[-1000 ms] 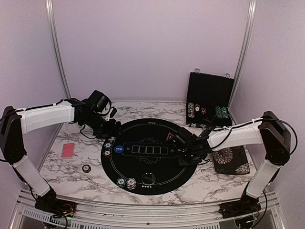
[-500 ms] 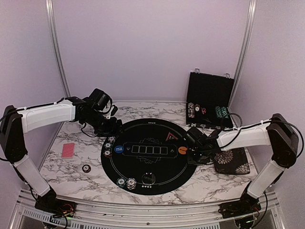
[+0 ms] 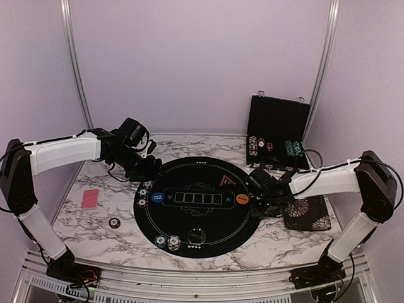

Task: Distribute texas hold em gaming equipment
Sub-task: Move the pile of poker chips to the big blind area.

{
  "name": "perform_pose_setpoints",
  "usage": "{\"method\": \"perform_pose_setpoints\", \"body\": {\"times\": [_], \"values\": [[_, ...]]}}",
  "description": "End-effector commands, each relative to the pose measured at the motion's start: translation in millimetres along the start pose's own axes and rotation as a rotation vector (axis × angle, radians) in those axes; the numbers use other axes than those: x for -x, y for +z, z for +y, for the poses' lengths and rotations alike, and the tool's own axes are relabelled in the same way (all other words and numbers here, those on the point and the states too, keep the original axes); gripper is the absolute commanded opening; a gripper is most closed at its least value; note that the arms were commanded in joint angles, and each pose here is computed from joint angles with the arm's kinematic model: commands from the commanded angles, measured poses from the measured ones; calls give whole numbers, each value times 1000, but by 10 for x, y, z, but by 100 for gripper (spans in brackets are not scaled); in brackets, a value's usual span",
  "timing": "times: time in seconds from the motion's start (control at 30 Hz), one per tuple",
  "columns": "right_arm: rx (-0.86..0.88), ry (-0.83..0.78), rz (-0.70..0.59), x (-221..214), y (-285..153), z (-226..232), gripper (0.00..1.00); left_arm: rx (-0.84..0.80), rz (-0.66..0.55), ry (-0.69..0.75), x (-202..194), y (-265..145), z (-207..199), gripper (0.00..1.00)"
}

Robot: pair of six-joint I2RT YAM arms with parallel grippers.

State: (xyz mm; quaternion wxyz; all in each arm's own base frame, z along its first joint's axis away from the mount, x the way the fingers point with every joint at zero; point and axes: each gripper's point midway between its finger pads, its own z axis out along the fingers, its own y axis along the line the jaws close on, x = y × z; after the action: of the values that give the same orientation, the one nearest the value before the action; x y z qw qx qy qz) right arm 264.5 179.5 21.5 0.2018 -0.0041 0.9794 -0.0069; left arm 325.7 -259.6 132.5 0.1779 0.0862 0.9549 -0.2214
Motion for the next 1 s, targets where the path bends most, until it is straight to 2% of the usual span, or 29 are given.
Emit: {"method": "perform_pose_setpoints", "body": {"times": [0.0,0.37,0.6,0.97], "values": [[-64,-14,58,-135,-41,-206,51,-15,-10,12,67,-37,-43,76],[65,-14,6,14,-304,77,68,-14,-15,11,46,-80,-37,76],[119,-58,-28,43,-568,307,71,35,6,-22,-150,-163,106,76],[254,-177,-170,389,-919,687,77,320,38,-198,-843,-513,815,76]]}}
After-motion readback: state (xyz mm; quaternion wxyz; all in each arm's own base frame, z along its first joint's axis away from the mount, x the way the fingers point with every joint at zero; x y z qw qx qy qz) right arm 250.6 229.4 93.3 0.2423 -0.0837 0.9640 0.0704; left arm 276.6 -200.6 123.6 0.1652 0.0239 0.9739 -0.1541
